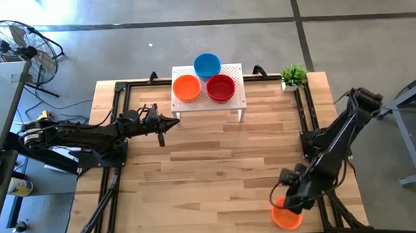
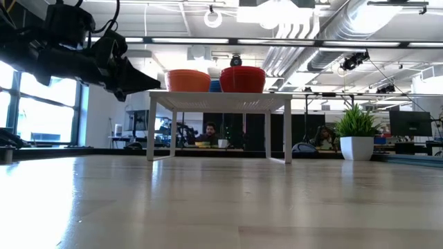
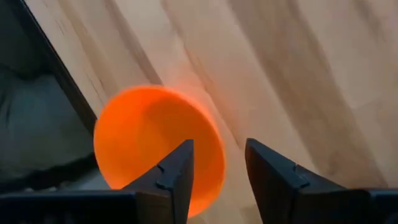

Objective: Pick & Place Mini bowls
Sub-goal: Stack the orange bowl on the orange bowl on the shelf

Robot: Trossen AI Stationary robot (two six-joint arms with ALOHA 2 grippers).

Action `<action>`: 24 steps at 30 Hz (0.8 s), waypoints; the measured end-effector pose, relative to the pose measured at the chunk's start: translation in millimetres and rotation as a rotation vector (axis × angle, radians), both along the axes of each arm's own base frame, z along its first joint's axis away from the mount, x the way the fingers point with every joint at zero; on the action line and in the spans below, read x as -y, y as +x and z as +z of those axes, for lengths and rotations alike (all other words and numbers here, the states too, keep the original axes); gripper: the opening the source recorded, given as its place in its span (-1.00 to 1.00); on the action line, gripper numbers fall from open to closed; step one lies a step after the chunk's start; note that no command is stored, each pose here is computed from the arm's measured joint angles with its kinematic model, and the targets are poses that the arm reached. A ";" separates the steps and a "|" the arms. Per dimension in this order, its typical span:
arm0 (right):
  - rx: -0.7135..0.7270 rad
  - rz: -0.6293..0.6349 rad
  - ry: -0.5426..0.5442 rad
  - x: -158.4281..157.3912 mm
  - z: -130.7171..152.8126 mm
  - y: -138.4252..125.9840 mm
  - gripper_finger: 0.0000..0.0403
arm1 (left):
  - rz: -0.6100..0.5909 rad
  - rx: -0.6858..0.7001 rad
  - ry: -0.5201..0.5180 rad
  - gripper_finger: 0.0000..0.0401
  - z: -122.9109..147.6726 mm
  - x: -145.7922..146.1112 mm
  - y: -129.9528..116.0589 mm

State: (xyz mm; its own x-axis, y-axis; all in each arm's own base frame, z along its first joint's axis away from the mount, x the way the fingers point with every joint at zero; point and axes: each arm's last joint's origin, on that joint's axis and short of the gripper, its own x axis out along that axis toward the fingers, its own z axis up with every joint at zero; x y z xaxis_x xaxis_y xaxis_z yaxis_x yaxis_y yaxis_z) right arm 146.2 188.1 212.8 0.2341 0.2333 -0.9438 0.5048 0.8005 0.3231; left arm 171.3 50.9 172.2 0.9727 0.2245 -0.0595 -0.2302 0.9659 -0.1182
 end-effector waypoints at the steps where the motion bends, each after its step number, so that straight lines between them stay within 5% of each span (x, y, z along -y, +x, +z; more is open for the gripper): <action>1: -0.011 0.011 -0.001 -3.0 -3.8 1.1 -0.34 | 0.000 0.000 -0.001 -1.00 0.0 0.0 0.0; 15: -0.086 0.193 -0.104 -12.3 -43.8 17.9 -0.38 | 0.001 -0.001 -0.023 -1.00 -0.6 0.0 0.0; 24: -0.077 0.218 0.008 -4.4 -45.1 40.6 -0.96 | 0.001 -0.002 -0.023 -1.00 -0.7 0.0 0.0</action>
State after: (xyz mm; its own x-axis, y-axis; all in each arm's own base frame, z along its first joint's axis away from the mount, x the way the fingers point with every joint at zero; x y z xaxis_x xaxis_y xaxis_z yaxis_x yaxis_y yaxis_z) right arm 186.8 192.5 167.7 0.1050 0.2777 -0.9549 0.3439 0.8909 0.2969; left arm 171.3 50.9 171.6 0.9724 0.2236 -0.0663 -0.2310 0.9628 -0.1402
